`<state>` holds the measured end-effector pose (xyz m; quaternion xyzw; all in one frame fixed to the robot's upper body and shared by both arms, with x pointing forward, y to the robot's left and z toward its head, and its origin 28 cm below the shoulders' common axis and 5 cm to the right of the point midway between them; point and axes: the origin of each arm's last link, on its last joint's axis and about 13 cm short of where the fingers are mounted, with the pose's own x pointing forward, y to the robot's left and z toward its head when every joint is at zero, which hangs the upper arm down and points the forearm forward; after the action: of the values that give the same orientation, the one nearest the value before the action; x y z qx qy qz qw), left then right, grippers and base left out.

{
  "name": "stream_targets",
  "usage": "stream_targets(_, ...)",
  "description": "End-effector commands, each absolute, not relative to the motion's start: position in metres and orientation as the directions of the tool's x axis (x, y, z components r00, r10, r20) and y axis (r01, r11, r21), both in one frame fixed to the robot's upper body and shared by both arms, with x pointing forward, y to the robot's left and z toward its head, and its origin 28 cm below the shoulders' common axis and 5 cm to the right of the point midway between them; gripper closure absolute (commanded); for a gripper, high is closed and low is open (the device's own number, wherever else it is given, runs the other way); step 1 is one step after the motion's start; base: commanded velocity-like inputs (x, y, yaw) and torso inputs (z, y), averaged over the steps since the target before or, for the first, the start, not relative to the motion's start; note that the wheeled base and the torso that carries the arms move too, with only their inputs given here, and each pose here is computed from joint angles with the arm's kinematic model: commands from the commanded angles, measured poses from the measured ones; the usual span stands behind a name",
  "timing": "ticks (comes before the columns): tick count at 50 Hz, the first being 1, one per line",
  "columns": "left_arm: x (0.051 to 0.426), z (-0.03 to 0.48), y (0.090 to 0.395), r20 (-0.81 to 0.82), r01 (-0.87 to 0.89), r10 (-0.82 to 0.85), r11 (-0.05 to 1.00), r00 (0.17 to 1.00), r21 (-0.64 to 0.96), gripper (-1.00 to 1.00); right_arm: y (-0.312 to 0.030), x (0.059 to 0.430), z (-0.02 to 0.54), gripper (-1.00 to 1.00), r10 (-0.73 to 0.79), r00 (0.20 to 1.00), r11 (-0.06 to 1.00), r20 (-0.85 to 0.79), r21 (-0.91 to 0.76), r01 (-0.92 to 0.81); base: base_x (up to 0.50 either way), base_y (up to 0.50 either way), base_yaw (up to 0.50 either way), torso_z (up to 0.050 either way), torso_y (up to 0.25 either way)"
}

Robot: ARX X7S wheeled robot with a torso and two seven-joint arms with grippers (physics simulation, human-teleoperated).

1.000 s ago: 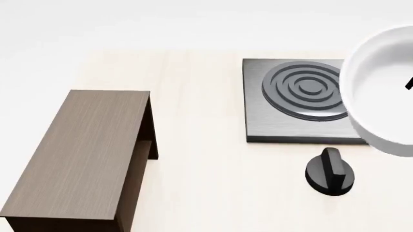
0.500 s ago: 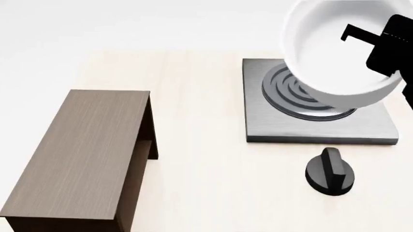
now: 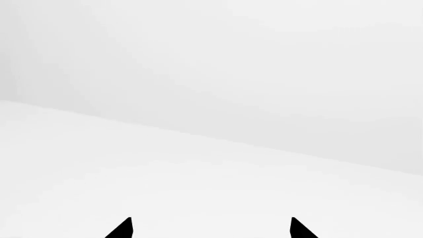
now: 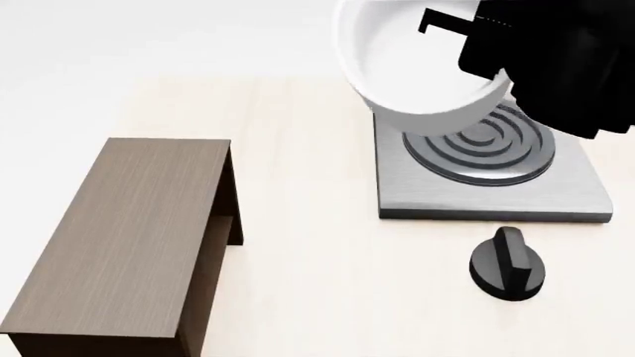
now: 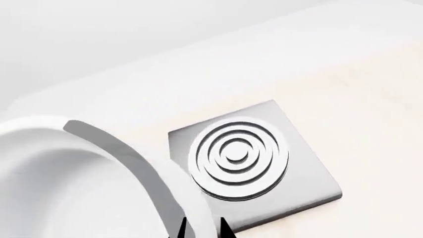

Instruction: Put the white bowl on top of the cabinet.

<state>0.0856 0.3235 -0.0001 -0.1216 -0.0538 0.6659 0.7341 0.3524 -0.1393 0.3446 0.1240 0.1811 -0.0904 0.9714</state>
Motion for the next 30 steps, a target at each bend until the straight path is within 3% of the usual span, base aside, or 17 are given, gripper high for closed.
stream_targets(1,0.085,0.0,0.324,-0.083,-0.964,0.991,0.083,0.107,-0.253,-1.0,-0.117,0.364,0.352,1.0,-0.047,0.938,0.962,-0.345,0.236,0.135,0.0,0.0,0.0,0.0,0.0)
stream_targets(30,0.085,0.0,0.323,-0.083,-0.963,0.991,0.083,0.107,-0.255,-1.0,-0.063,0.38,0.346,1.0,0.253,0.904,0.915,-0.344,0.387,-0.109,0.0,0.0,0.0,0.001,0.001)
